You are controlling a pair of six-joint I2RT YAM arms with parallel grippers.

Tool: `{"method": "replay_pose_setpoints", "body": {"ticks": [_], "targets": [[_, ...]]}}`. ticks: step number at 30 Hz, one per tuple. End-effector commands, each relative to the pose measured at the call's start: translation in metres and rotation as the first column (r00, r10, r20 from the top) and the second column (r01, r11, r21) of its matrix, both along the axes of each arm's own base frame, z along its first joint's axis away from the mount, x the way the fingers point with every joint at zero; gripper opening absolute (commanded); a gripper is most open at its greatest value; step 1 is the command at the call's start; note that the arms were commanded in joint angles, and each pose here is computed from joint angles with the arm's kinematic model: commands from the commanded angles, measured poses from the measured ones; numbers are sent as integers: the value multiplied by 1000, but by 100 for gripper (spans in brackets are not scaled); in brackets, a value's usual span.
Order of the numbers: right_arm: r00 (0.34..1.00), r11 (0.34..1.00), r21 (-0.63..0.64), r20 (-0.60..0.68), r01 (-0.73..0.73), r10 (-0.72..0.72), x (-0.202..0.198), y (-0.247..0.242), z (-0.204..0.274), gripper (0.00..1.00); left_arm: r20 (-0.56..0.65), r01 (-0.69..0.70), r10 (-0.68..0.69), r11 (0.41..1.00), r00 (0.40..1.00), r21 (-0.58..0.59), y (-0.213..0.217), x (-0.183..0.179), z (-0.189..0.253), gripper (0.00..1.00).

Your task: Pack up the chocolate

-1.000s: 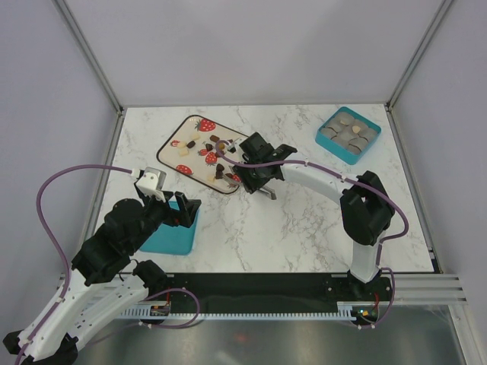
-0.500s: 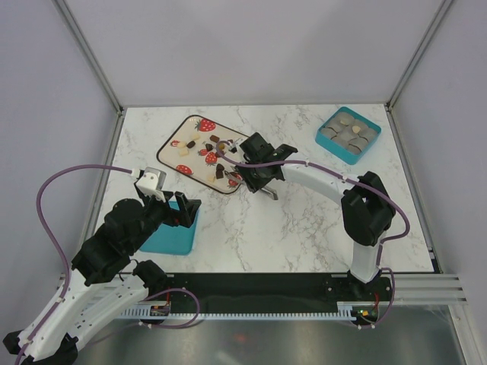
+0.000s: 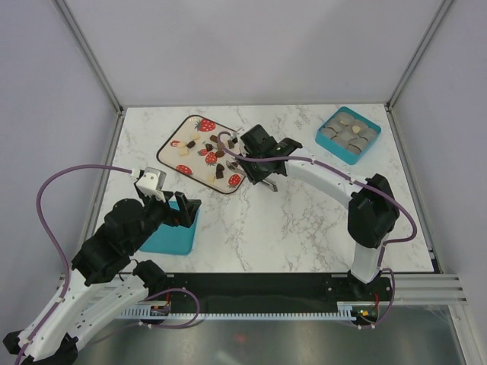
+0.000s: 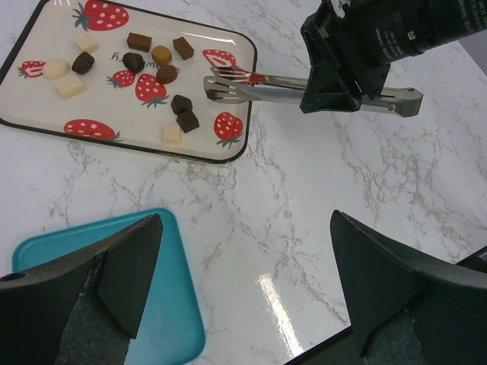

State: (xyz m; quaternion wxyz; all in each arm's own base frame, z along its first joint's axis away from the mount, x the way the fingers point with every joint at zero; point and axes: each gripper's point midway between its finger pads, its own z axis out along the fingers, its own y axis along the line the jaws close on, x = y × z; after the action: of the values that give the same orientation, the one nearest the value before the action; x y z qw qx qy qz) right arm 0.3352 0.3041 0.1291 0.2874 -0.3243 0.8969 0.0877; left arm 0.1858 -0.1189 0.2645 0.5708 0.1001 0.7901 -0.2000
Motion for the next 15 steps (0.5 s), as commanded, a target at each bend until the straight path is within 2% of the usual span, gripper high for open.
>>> {"method": "replay_pose_setpoints", "body": {"ticks": [1,4,9,12,15], "targets": [[993,996,57,91,67,-72,20,-7,45,41,27,7,-7,1000,1000,24,0,2,1,100],[986,990,76,112,116,-124,31,-21,59,41,19,11,-12,1000,1000,28,-1,2,-1,100],[932,941,124,146,315,-332,71,-87,87,41,19,13,-13,1000,1000,28,-1,2,-1,100],[846,864,158,178,479,-502,95,-149,106,41,20,16,-16,1000,1000,27,-2,2,0,100],[691,729,141,240,670,-682,115,-220,115,41,20,16,-16,1000,1000,25,-2,2,0,100]]}}
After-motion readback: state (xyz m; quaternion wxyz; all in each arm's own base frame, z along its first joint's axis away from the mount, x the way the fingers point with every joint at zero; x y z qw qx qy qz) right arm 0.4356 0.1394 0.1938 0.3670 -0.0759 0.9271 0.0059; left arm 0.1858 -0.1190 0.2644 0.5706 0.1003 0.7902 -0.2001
